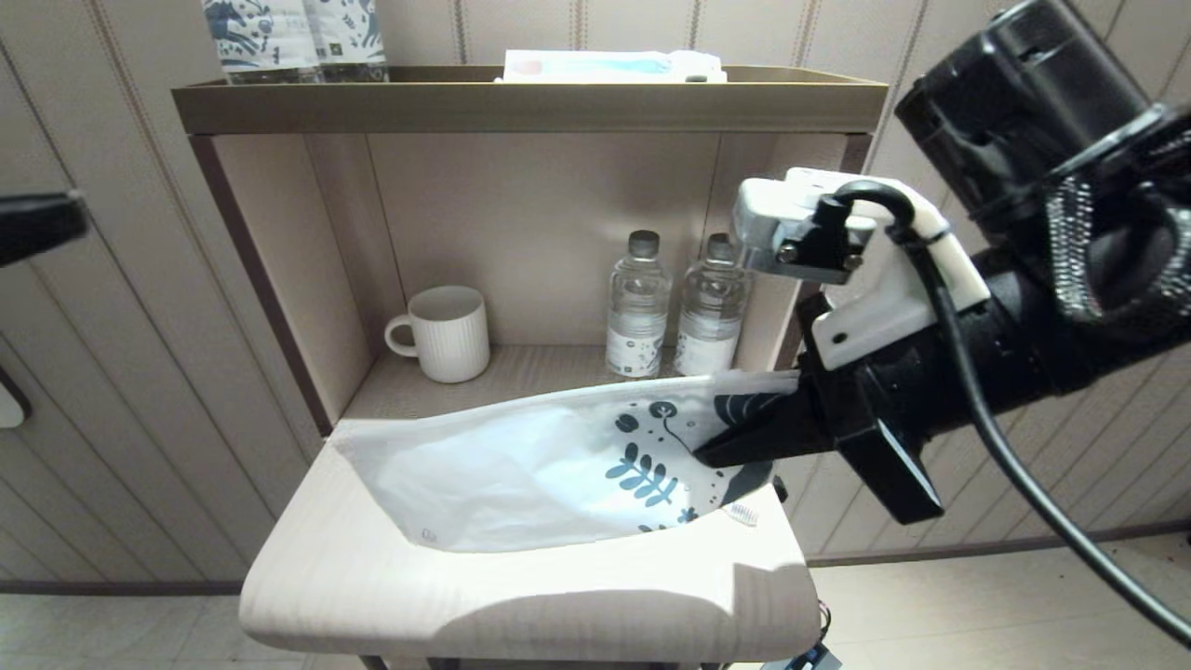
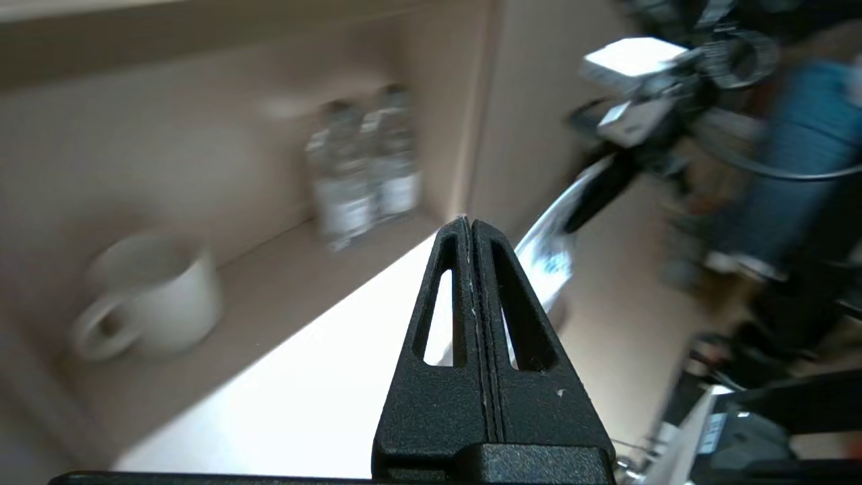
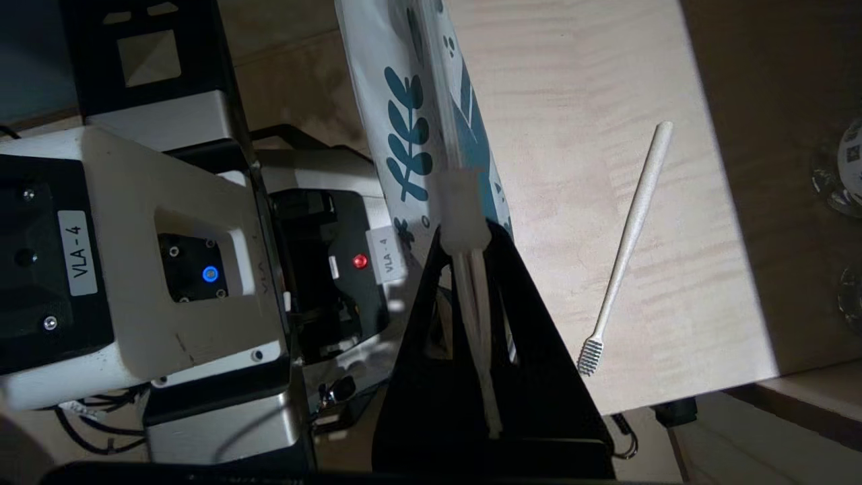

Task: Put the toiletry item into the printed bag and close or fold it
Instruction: Open the storage bag

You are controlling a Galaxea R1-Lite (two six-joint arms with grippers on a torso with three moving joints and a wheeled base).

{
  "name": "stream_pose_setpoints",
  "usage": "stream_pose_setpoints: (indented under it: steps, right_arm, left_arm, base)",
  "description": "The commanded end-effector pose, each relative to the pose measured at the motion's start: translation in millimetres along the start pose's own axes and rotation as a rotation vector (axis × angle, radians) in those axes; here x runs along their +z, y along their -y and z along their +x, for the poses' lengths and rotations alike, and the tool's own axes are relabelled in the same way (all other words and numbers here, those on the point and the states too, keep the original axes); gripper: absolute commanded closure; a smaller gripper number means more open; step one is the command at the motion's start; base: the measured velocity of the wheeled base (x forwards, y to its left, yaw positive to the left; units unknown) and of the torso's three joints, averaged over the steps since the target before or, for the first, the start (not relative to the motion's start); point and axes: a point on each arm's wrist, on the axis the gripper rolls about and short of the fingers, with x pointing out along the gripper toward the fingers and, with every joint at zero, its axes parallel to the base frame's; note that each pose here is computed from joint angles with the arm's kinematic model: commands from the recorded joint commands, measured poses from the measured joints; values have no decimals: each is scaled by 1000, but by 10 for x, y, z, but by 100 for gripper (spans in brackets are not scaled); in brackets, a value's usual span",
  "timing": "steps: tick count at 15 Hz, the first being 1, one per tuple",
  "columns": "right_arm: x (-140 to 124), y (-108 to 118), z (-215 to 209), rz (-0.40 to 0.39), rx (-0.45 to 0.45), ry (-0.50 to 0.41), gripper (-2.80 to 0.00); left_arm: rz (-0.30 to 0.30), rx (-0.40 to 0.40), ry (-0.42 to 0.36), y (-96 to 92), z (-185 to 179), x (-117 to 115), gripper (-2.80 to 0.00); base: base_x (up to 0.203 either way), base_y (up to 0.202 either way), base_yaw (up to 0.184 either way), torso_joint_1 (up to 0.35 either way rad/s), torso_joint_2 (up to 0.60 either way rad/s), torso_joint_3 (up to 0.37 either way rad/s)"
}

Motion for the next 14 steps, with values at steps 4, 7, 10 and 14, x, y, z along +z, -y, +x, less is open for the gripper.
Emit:
stream_pose_setpoints:
  steps: [4, 7, 10, 14]
  right_arm:
    - [39, 357, 795, 49, 97, -171, 0]
    - [4, 392, 893, 45, 108, -193, 0]
    - [20, 375, 819, 40, 103, -182, 0]
    - [73, 279, 544, 59, 177, -84, 0]
  left_arm:
    - [111, -239, -234, -601, 1311, -201, 0]
    - [271, -351, -361, -529, 1460, -323, 0]
    - [262, -457, -335, -469, 1431, -387, 0]
    - [246, -502, -289, -564, 1450, -608, 0]
  base:
    - [0, 0, 0, 0, 0, 0]
    - [0, 0, 0, 0, 0, 0]
    - [0, 0, 0, 0, 0, 0]
    - [0, 0, 0, 0, 0, 0]
